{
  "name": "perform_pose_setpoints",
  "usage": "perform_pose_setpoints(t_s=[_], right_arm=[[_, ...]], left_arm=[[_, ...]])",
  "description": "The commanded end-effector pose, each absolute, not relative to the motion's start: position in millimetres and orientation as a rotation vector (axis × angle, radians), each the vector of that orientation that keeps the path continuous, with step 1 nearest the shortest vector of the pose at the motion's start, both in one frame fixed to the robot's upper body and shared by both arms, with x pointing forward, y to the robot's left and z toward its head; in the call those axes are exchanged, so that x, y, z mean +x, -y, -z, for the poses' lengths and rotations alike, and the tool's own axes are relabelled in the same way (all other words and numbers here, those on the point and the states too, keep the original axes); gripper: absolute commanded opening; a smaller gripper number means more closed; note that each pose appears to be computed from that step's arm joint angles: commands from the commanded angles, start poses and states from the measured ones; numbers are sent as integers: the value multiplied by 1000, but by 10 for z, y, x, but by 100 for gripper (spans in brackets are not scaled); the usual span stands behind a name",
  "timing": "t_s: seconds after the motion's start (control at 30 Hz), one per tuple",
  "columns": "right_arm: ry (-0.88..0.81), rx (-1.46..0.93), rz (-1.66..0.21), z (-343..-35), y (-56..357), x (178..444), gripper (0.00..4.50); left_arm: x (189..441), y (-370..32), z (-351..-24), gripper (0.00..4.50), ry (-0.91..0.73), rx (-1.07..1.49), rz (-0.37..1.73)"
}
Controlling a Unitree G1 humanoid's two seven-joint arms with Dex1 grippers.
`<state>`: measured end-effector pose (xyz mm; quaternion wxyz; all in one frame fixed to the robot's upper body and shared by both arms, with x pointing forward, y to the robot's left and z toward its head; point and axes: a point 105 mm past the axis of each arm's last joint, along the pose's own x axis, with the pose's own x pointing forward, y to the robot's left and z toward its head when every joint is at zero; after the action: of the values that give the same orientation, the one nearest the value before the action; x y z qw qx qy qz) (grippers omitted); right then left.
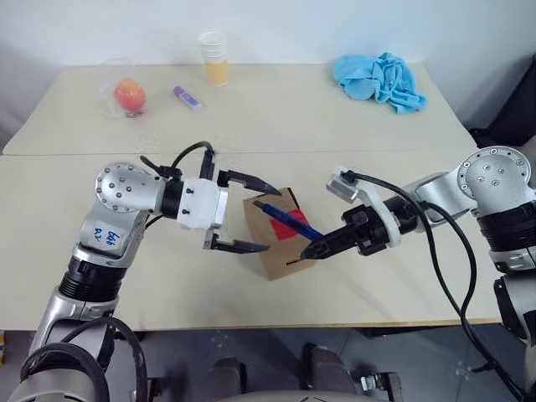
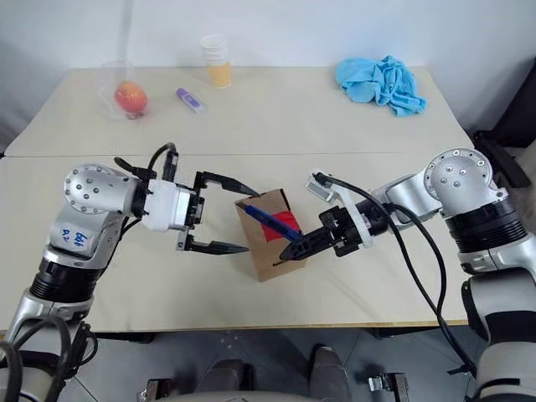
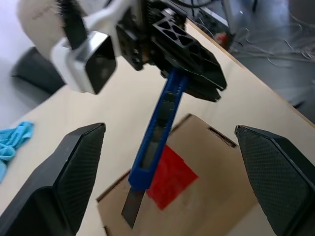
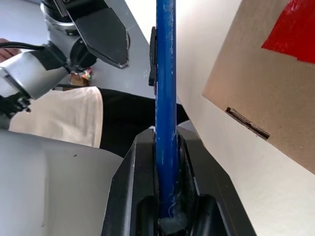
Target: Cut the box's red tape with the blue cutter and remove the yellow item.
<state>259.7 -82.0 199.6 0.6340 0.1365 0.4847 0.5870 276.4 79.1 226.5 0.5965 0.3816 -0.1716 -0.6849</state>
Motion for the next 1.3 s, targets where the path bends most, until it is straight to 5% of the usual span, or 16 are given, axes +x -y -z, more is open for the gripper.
perform_pose_setpoints(t_s=[0.03, 0.37, 0.73, 0.93, 1.13, 1.3], right_arm=[[-1093, 273, -1367, -2062, 764, 2547, 17], [-1104, 230, -1334, -2015, 743, 2529, 17], [-1119, 255, -1331, -1976, 710, 2482, 17], [-1115, 266, -1320, -1963, 691, 2493, 17], [-1109, 273, -1310, -1957, 688, 2513, 17], [-1102, 277, -1313, -1957, 684, 2512, 17]], left_arm=[[2772, -725, -2278, 447, 404, 908, 1599], [2870, -742, -2151, 447, 308, 936, 1580], [2947, -705, -2117, 165, 310, 995, 1550], [2917, -688, -2090, 165, 302, 1002, 1572], [2898, -696, -2075, 48, 290, 1002, 1586], [2899, -700, -2071, 45, 282, 991, 1575]])
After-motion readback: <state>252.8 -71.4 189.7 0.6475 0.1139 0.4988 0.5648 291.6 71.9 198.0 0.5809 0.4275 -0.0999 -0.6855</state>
